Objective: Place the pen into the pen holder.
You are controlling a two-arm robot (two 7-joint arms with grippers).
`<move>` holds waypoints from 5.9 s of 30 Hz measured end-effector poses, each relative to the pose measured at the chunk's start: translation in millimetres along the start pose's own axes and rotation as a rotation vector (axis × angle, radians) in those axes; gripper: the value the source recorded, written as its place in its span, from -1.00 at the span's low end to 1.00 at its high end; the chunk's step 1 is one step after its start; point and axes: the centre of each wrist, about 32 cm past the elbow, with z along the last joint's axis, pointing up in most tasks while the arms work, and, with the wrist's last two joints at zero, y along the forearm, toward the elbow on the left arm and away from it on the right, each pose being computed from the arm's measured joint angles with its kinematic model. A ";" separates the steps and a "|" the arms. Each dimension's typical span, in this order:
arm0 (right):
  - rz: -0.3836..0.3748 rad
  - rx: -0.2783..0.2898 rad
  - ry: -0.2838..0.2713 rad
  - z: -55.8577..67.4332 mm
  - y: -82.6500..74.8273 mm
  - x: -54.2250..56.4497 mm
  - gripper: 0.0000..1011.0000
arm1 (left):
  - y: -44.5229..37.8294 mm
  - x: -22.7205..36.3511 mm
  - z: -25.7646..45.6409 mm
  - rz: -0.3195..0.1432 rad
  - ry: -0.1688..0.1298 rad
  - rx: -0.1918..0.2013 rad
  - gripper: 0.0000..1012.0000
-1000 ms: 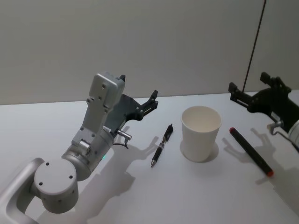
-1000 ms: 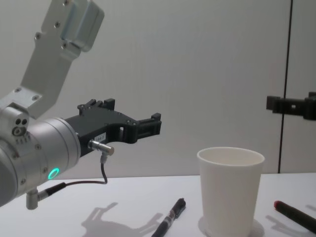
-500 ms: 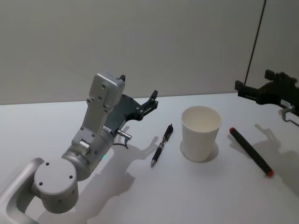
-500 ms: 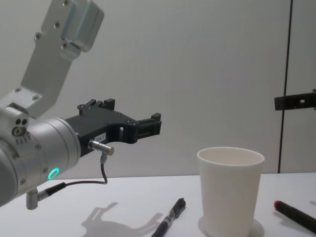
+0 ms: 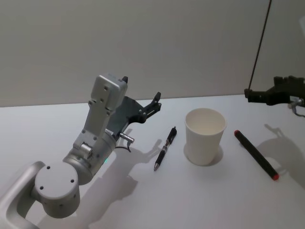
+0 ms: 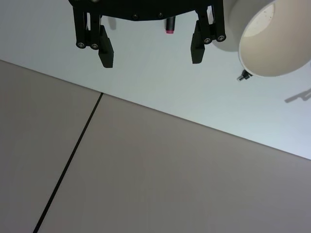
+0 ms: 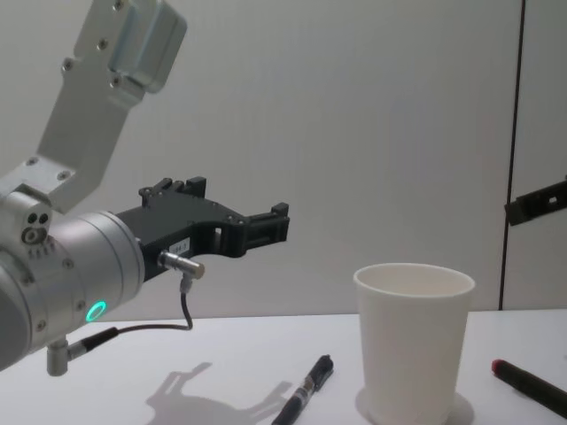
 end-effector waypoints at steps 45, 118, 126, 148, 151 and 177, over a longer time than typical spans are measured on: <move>-0.001 -0.120 -0.005 -54.9 52.1 -13.3 0.98 | 0.0 0.0 0.0 0.000 0.000 0.000 0.98; 0.011 -0.158 -0.016 -97.2 57.0 -26.4 0.46 | 0.0 0.0 0.0 0.000 0.000 0.000 0.98; 0.011 -0.158 -0.016 -97.4 57.0 -26.4 0.37 | 0.0 0.0 0.0 0.000 0.000 0.000 0.98; 0.009 -0.160 -0.016 -97.8 57.2 -26.3 0.08 | 0.0 0.0 0.0 0.000 0.000 0.000 0.98; 0.009 -0.160 -0.016 -97.8 57.2 -26.3 0.04 | 0.0 0.0 0.0 0.000 0.000 0.000 0.98; 0.008 -0.161 -0.017 -97.8 57.2 -26.3 -0.30 | 0.0 0.0 0.0 0.000 0.000 0.000 0.98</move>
